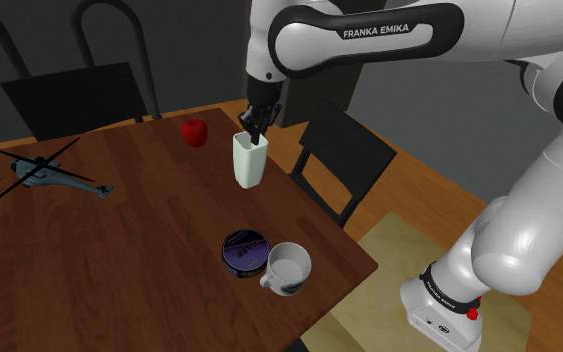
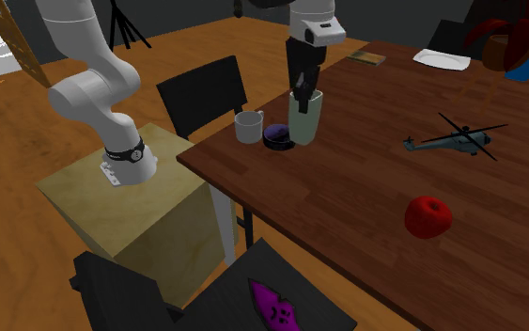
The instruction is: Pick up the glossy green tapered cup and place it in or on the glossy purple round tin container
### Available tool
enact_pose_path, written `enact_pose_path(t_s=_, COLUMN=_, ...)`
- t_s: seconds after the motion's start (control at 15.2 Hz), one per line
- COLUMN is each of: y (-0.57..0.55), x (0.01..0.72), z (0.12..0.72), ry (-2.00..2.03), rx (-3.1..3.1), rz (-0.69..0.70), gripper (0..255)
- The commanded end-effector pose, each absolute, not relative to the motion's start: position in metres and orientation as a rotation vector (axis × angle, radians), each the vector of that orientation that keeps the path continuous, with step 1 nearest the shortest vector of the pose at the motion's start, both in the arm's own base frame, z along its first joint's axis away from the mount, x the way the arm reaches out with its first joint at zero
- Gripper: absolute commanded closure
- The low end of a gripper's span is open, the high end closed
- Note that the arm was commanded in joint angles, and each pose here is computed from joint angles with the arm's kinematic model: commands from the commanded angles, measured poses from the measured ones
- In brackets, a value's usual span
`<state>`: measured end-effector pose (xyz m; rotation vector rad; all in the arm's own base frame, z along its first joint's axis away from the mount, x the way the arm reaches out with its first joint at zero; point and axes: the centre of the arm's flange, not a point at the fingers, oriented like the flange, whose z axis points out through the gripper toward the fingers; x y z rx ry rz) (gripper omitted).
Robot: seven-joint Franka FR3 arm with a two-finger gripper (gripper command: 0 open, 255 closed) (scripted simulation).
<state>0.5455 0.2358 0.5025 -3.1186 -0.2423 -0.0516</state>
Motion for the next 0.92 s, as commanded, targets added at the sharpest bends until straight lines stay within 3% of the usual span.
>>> enact_pose_path(t_s=0.0, y=0.236, x=0.546, z=0.509, ry=-0.242, rx=-3.119, rz=-0.051, gripper=255)
enact_pose_path(t_s=0.86, y=0.332, x=0.413, z=0.571, ry=-0.242, rx=-3.119, rz=-0.051, gripper=255)
